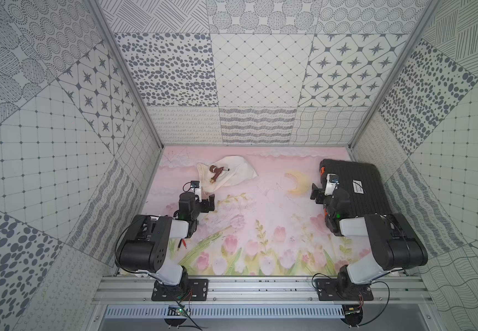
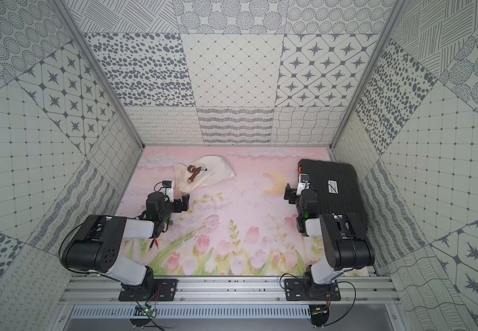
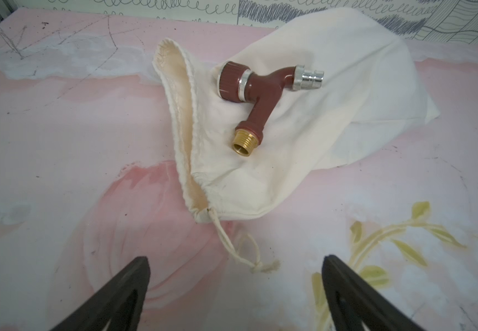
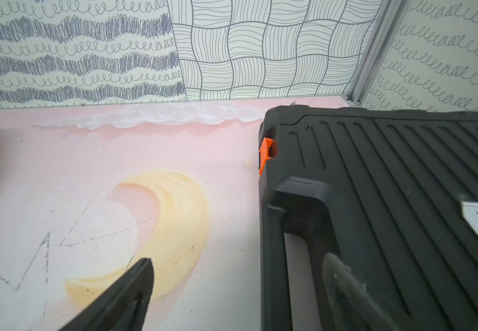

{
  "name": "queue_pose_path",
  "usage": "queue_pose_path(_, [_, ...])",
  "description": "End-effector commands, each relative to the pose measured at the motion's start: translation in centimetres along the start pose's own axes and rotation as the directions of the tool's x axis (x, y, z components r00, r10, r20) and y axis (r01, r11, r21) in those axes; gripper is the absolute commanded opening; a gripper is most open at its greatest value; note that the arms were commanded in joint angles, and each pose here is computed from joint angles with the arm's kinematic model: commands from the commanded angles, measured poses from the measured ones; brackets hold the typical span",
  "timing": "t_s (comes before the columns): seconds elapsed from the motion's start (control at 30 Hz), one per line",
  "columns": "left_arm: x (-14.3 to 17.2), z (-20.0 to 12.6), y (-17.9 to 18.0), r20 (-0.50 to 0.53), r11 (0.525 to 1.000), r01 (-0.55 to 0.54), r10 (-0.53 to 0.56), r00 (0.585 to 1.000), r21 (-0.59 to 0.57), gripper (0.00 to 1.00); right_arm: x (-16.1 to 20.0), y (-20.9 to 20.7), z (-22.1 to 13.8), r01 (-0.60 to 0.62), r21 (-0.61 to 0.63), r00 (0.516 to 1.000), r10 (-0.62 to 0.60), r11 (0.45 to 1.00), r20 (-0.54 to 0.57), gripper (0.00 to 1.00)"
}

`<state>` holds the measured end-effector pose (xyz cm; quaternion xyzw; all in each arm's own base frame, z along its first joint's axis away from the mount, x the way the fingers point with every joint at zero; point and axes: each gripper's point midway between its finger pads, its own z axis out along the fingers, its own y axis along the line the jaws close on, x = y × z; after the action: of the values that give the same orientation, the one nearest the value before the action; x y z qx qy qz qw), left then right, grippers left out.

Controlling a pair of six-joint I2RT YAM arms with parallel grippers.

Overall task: Close the soil bag
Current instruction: Pick up the distractor from the center of the board.

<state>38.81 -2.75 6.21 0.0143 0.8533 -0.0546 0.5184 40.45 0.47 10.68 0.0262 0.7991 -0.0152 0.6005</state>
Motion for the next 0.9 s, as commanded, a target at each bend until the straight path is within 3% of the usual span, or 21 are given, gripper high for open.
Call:
queue_pose_path(0.0, [-2.1, 0.0, 0.1, 0.078, 1.0, -0.02, 0.02, 0.997, 0.002, 0.98, -0.3, 0.3, 0.1, 0.003, -0.025, 1.0, -0.003, 1.0, 0.013, 0.97])
queue_pose_path(0.37, [-2.3, -0.3, -0.1, 0.094, 1.0, -0.024, 0.023, 0.995, 0.017, 0.98, -0.3, 0.3, 0.0, 0.003, -0.026, 1.0, -0.002, 1.0, 0.015, 0.97])
queue_pose_path(0.53, [-5.1, -3.8, -0.8, 0.178, 0.999, -0.048, 0.048, 0.983, -0.004, 0.98, -1.6, 1.1, -1.3, 0.025, -0.064, 0.999, -0.023, 0.998, 0.029, 0.97])
queue_pose_path(0.63, [-7.2, -6.0, -2.2, 0.196, 0.999, -0.048, 0.047, 0.979, 0.003, 0.98, -2.5, 2.2, -1.9, 0.028, -0.088, 0.998, -0.033, 0.996, -0.054, 0.97])
queue_pose_path(0.77, [-8.6, -7.1, -4.4, 0.125, 0.998, -0.005, -0.002, 0.992, 0.058, 0.97, -3.8, 5.1, -2.6, 0.028, -0.145, 0.992, -0.046, 0.989, -0.118, 0.97])
queue_pose_path(0.87, [-8.2, -6.6, -5.8, 0.005, 0.994, 0.046, -0.047, 0.999, 0.094, 0.91, -5.4, 7.8, -3.0, 0.058, -0.197, 0.986, -0.087, 0.979, -0.14, 0.97])
